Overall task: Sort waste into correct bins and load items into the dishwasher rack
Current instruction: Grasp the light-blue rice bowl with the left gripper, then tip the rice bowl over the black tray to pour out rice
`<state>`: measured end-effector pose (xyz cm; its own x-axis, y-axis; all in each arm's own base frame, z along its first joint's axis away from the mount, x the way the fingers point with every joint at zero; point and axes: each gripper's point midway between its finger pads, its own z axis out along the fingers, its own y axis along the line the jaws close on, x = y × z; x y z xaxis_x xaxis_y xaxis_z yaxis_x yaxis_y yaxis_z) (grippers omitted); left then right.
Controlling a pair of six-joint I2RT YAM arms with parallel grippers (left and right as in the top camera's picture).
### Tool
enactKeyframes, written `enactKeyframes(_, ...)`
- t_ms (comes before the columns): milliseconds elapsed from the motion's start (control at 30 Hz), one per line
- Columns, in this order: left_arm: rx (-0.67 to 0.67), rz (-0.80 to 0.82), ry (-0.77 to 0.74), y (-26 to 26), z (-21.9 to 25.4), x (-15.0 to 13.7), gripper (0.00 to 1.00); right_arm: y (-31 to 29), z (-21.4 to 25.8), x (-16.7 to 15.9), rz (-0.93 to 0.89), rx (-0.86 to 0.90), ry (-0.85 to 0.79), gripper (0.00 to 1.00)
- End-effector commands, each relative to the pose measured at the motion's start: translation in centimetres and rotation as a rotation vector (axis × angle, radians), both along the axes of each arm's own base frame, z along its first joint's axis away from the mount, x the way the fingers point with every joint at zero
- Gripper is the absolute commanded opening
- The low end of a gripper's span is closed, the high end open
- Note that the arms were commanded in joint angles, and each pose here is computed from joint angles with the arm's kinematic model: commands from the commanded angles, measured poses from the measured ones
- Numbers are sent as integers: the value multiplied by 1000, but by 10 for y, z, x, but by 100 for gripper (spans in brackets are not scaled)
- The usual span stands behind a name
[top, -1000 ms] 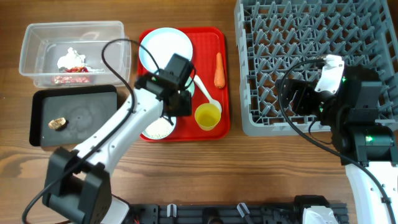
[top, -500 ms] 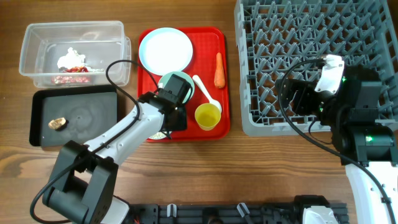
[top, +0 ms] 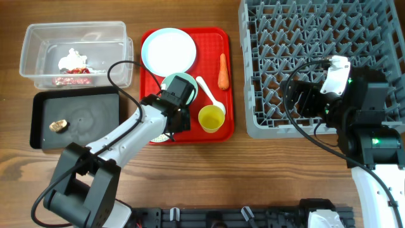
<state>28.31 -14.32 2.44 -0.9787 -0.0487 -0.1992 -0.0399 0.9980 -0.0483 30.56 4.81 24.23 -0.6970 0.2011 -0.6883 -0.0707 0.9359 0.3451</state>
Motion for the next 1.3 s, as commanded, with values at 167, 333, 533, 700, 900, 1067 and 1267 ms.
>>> enactKeyframes(167,-16,6,16,-3,27,0,4,3,9,3,9,13,-19,100)
enactKeyframes(333,-38,6,-25,-5,69,5,4,3,9,3,9,13,-19,100)
enactKeyframes(533,-73,62,-95,12,107,13,4,3,9,3,9,13,-19,100)
enactKeyframes(700,-127,132,-111,48,125,15,4,3,9,3,9,13,-19,100)
enactKeyframes(900,-206,180,-129,98,131,29,4,3,10,4,10,11,-29,100)
enactKeyframes(1067,-368,203,-172,132,140,38,4,3,12,5,10,12,-36,100)
enactKeyframes(1267,-578,246,-268,178,153,40,4,3,13,6,9,13,-42,100)
